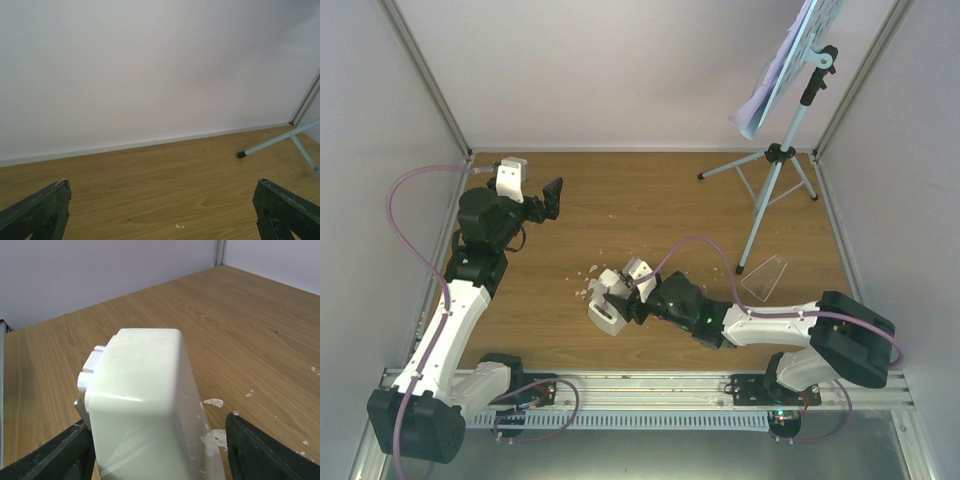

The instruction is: Pack up the instrument practice props

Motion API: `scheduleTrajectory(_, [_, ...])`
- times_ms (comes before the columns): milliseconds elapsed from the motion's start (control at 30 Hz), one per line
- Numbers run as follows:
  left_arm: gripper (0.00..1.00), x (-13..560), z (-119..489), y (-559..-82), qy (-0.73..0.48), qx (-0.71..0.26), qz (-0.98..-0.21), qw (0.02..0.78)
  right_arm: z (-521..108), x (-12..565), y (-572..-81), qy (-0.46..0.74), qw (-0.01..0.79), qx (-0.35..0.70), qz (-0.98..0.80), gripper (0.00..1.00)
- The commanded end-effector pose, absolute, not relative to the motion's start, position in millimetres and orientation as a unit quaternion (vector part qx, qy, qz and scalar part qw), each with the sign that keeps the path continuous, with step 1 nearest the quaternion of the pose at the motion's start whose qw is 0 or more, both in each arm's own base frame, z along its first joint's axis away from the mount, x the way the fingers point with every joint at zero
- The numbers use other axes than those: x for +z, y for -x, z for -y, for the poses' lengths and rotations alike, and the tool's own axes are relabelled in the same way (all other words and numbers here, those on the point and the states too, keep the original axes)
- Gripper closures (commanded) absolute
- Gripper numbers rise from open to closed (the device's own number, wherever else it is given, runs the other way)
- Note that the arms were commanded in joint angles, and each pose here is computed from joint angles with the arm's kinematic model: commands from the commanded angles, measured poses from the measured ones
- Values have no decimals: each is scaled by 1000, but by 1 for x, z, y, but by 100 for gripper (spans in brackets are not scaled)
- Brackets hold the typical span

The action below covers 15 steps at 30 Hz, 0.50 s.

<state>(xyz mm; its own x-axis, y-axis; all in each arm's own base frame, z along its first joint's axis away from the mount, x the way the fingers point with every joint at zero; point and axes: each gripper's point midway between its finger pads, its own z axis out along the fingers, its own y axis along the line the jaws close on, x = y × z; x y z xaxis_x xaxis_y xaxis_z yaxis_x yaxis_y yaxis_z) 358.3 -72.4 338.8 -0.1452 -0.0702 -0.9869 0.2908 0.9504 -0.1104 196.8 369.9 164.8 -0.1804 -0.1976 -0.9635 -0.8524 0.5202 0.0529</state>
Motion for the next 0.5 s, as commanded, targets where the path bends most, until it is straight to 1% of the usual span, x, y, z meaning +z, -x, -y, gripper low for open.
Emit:
scheduleTrajectory(0, [1, 355, 74, -357, -80, -144, -724, 669, -365, 172, -198, 355, 532, 320, -699, 32])
scheduleTrajectory(467, [1, 360, 74, -355, -83, -146, -721, 673, -366, 170, -199, 358, 529, 316, -701, 35])
